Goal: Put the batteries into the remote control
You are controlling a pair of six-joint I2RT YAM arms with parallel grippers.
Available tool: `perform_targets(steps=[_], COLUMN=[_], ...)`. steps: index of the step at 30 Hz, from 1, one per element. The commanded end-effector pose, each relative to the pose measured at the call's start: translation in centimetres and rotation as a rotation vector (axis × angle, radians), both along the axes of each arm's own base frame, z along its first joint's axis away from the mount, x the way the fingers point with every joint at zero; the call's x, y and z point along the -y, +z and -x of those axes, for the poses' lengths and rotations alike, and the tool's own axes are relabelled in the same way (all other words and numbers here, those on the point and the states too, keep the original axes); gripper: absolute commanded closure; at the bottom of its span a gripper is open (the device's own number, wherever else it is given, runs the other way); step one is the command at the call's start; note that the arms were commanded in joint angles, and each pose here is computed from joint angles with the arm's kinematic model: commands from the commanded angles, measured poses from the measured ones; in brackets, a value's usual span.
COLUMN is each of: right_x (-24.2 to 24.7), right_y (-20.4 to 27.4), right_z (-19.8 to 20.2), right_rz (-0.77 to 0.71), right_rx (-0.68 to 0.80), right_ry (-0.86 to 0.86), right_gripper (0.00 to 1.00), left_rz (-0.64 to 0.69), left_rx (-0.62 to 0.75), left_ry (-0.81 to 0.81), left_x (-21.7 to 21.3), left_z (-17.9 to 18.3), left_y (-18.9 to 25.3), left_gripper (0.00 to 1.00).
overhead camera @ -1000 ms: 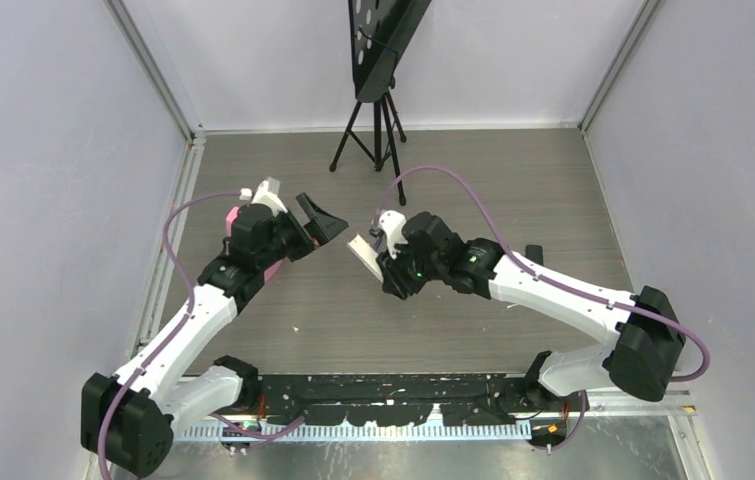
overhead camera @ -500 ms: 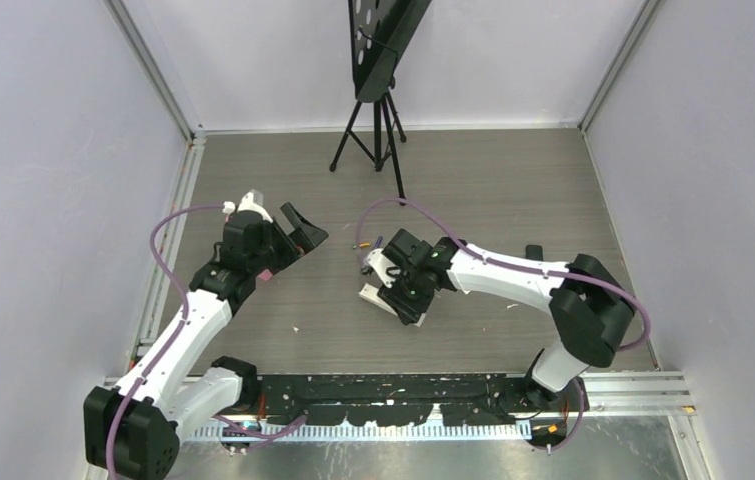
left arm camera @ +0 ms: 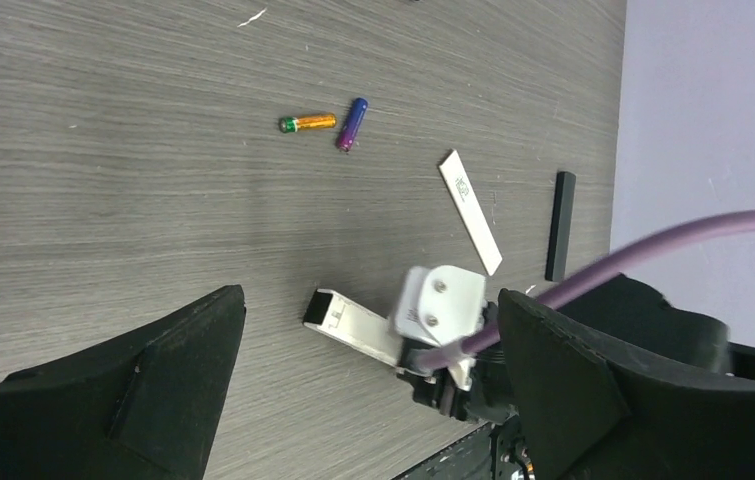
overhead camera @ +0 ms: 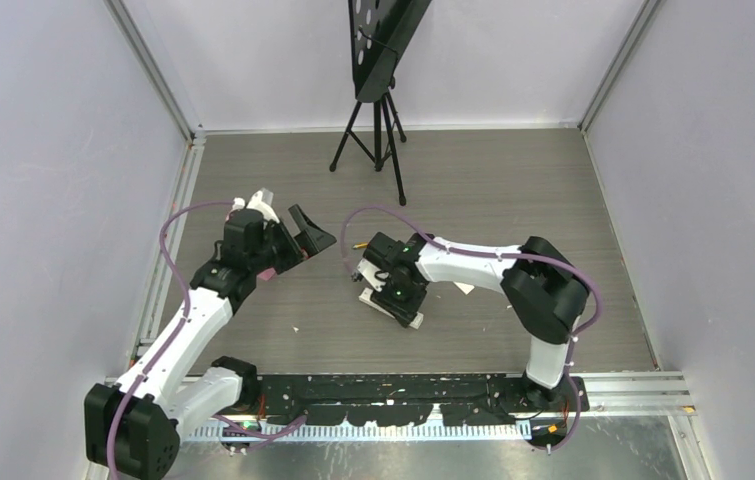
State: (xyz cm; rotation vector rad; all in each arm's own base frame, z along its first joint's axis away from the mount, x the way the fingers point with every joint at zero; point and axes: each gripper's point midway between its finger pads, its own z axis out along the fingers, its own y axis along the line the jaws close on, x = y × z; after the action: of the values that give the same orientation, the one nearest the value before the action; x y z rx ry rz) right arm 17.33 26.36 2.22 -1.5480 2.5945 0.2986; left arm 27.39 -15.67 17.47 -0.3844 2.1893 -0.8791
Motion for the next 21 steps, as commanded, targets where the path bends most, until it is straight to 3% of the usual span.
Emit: perform_targets(steps=[1, 3, 5, 13, 17, 21], right_x=[0.3, 0.2, -0.1, -1.2, -0.1, 5.1], right_y=[-0.1, 0.1, 0.9, 5.9, 8.4, 9.1], right_z=[-1.0, -1.0, -1.2, -2.3, -6.3, -13.0], right_rz=[0.088, 0.085, 0.052, -0.142, -0.245, -0.17], right_rx=[0.023, 0.028, 0.045, 0.16, 0.286, 0.458], right_ry=[-0.039, -0.041, -0.041, -0.092, -0.297, -0.646], right_gripper=[0.61, 0.45, 0.38, 0.32, 0.31, 0.24], left_rz=[0.012, 0.007, 0.004, -0.01, -0.007, 0.084], left_rx=[0.103, 0.106, 0.111, 0.122, 0.129, 0.176], left_ry=[-0.049, -0.058, -0.062, -0.051, -0.05, -0.2], left_x=[0.8, 0.9, 1.0, 0.7, 0.6, 3.1], left_z=[-1.5, -1.8, -2.1, -2.7, -2.7, -1.9], left_y=[3.6, 4.0, 4.3, 4.6, 4.7, 5.7], left_gripper=[0.0, 0.0, 0.0, 0.0, 0.0, 0.03])
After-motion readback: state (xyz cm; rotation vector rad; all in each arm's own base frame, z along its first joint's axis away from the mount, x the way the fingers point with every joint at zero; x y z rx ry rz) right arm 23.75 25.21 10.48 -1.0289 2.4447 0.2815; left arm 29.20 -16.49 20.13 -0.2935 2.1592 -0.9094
